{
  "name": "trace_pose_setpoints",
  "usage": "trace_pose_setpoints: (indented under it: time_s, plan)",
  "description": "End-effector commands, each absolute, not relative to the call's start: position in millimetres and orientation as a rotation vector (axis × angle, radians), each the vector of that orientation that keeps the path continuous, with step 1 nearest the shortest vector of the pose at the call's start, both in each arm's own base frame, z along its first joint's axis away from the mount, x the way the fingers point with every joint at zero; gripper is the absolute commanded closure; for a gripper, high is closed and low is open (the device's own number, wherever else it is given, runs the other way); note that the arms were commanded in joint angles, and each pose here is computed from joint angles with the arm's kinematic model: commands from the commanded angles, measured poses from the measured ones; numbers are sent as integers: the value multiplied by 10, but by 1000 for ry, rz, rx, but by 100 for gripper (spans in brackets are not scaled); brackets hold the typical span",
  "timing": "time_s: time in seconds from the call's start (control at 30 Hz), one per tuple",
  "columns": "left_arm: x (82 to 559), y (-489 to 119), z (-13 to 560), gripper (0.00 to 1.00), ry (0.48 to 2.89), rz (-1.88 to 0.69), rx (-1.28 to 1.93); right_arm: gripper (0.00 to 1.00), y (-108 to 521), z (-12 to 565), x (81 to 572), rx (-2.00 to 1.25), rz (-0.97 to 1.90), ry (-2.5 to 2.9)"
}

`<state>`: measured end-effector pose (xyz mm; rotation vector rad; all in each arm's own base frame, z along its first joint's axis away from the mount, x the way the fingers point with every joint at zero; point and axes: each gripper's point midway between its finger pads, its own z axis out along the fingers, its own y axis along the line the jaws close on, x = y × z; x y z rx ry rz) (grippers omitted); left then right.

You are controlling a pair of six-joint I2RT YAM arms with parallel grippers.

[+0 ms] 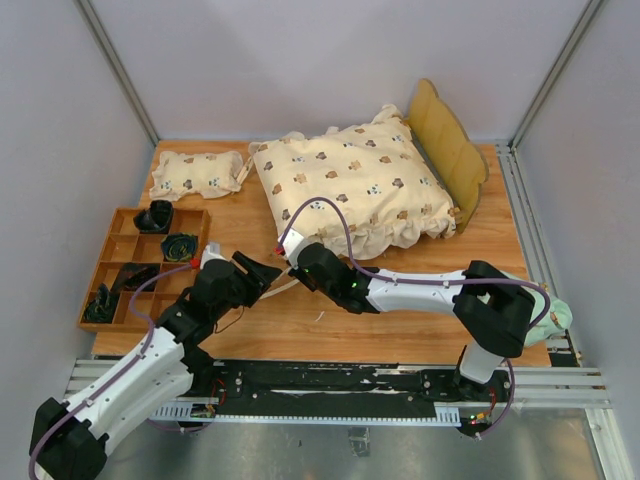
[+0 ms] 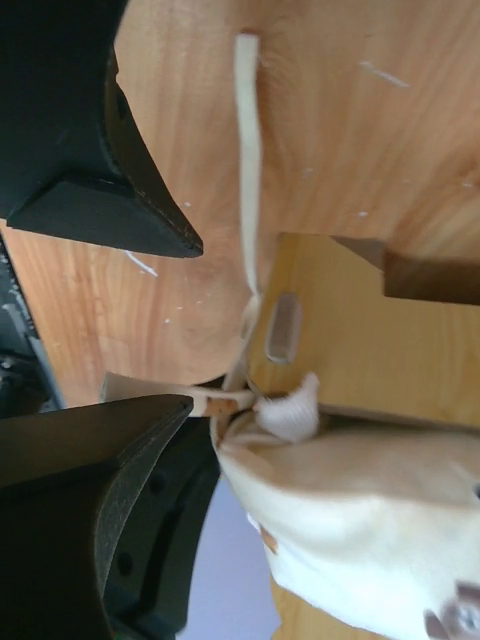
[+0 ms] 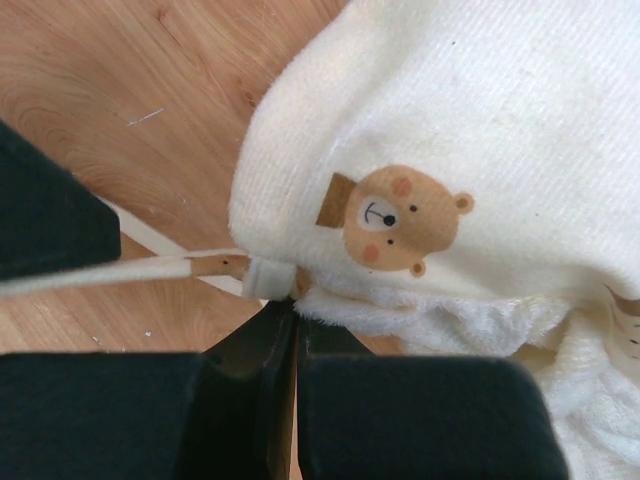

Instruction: Set up the pet bed

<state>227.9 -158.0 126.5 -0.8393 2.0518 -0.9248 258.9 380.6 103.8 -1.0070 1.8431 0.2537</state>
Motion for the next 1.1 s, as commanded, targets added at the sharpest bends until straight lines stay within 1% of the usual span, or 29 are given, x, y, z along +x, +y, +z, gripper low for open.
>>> trace_pose_setpoints:
  time_s: [0.0, 0.13, 0.27, 0.4, 0.43, 0.53, 0.67, 0.73, 0.77, 0.83, 0.87, 0.9, 0.93, 1.03, 1.07]
  plan:
    - [2229, -1770, 1397, 38, 2000, -1155, -918, 100, 3869, 1134, 2637, -965, 301, 1828]
    - [2257, -1803, 1441, 36, 1977, -1195, -947, 100, 3879, 1125, 2628, -968, 308, 1828]
    - [2266, -1885, 1460, 36, 1967, -1272, -981, 100, 3892, 1125, 2622, -971, 316, 1827]
    - [2286, -1936, 1436, 36, 1977, -1290, -975, 100, 3902, 1127, 2614, -974, 324, 1825]
    - [2294, -1944, 1440, 37, 1975, -1292, -966, 100, 3904, 1132, 2614, -975, 325, 1825]
    - [2310, -1953, 1448, 42, 1958, -1306, -954, 100, 3912, 1148, 2608, -974, 334, 1823]
    - [2312, -1980, 1498, 52, 1920, -1362, -947, 100, 3915, 1126, 2601, -980, 334, 1827]
    - [2319, -1990, 1528, 63, 1906, -1378, -939, 100, 3919, 1119, 2601, -983, 335, 1824]
    - [2332, -1989, 1550, 69, 1898, -1377, -932, 100, 3918, 1108, 2595, -990, 336, 1823]
    - [2373, -1971, 1597, 91, 1876, -1361, -917, 100, 3952, 1130, 2572, -1019, 353, 1805]
    - [2395, -1961, 1627, 99, 1862, -1351, -906, 99, 3955, 1144, 2561, -1035, 356, 1794]
    - [2422, -1949, 1648, 100, 1852, -1337, -900, 96, 3946, 1170, 2562, -1044, 352, 1780]
    - [2454, -1936, 1688, 100, 1837, -1322, -889, 90, 3919, 1201, 2563, -1049, 344, 1766]
    - [2541, -1920, 1756, 100, 1833, -1264, -861, 65, 3853, 1291, 2473, -1136, 347, 1690]
    - [2572, -1918, 1795, 100, 1830, -1248, -846, 59, 3802, 1254, 2409, -1197, 347, 1666]
